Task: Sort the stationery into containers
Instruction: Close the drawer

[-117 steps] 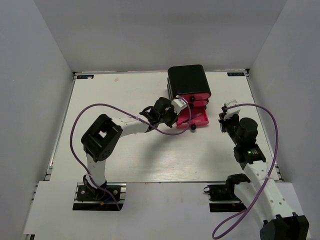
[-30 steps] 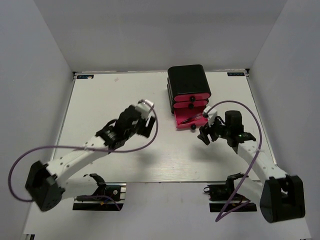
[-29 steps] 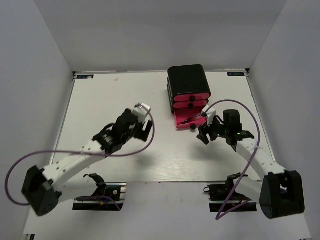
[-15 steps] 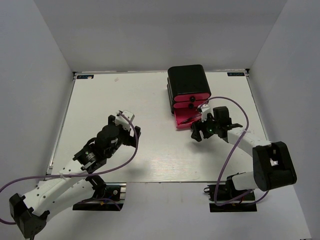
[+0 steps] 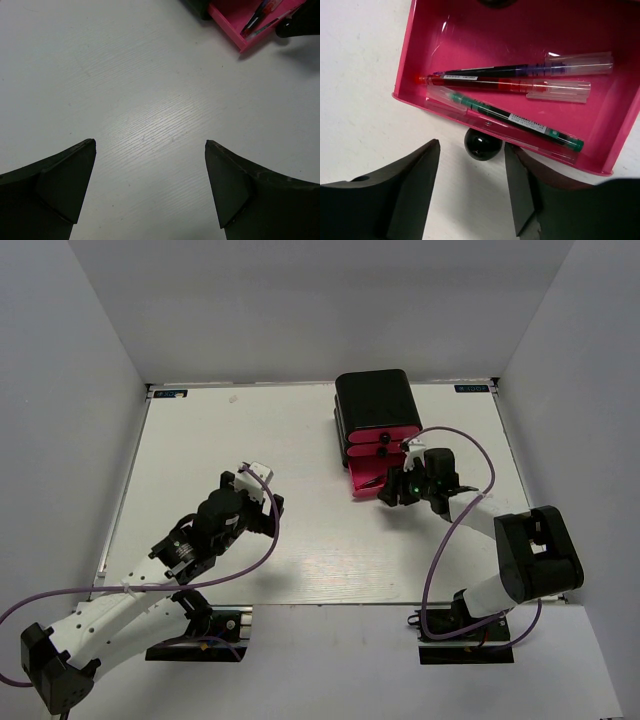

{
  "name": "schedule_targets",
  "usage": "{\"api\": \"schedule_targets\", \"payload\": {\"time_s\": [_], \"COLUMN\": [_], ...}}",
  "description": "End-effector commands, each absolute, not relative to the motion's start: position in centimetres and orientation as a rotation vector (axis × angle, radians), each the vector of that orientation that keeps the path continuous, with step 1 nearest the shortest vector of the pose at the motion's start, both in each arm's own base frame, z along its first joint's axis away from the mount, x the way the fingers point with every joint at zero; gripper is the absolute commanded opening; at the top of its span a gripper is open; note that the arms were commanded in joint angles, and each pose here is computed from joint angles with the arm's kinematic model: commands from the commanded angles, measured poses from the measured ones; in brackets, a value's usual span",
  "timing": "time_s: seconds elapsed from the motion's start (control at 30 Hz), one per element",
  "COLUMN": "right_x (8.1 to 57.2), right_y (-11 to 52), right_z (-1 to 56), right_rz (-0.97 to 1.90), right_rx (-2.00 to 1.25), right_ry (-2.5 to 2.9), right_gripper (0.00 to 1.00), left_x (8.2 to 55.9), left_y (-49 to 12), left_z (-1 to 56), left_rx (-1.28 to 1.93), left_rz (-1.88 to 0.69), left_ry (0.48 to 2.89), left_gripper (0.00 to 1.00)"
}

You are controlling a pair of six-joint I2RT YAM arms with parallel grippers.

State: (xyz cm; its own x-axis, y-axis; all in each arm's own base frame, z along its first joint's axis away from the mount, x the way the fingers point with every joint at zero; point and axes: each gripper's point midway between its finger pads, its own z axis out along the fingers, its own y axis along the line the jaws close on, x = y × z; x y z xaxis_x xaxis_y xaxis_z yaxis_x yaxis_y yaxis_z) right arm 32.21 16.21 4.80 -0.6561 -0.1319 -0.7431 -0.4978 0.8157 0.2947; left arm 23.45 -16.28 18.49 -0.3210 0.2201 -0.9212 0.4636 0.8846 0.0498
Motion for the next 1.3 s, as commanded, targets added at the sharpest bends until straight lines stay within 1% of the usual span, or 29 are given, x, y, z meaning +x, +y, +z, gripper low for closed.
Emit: {"api": "schedule_targets", "payload": {"time_s": [0.0,0.1,0.4,0.5,0.7,0.77,0.83,0.93,1.07,1.17,1.27], "right_x": [34.1,34.3,33.8,34.0,34.3,34.5,34.7,35.0,35.7,36.6,37.1], "right_y": [16.2,16.4,16.5,16.7,16.7,16.7,16.7,16.8,16.7,17.1,17.4], "right_z": [5.9,6.1,4.1,4.4,3.9,3.3,3.1,3.7,5.9,7.4,7.6], "right_rz": [0.626,0.65,0.672,0.683,0.693,0.698,0.705,0.735,0.786,0.826,0.86], "right_rx": [-0.331,-0.289,-0.248,-0.238,-0.198,-0.164,-0.145,-0.121,-0.059,-0.04,-0.007], "right_ry": [2.181,2.157,2.275,2.262,2.254,2.266,2.263,2.236,2.131,2.065,2.042], "right_gripper": [0.59,0.56,0.53,0.53,0.48,0.44,0.36,0.29,0.26,0.26,0.26], "left_x": [23.5,23.6,23.6,23.6,23.7,23.7,23.7,23.7,23.7,23.7,23.7], "left_y": [-16.5,-16.5,-16.5,-16.5,-16.4,-16.4,-16.3,-16.2,-16.2,-16.2,-16.2], "left_z": [19.1,19.3,19.3,19.3,19.3,19.3,19.3,18.9,18.9,18.9,18.9], "left_rx": [0.504,0.5,0.5,0.5,0.494,0.494,0.487,0.491,0.5,0.5,0.5], "left_rz": [-0.283,-0.287,-0.287,-0.287,-0.279,-0.279,-0.27,-0.266,-0.26,-0.26,-0.26], "left_ry": [1.886,1.878,1.878,1.878,1.878,1.878,1.878,1.886,1.884,1.884,1.884], "left_gripper": [1.0,1.0,1.0,1.0,1.0,1.0,1.0,1.0,1.0,1.0,1.0]}}
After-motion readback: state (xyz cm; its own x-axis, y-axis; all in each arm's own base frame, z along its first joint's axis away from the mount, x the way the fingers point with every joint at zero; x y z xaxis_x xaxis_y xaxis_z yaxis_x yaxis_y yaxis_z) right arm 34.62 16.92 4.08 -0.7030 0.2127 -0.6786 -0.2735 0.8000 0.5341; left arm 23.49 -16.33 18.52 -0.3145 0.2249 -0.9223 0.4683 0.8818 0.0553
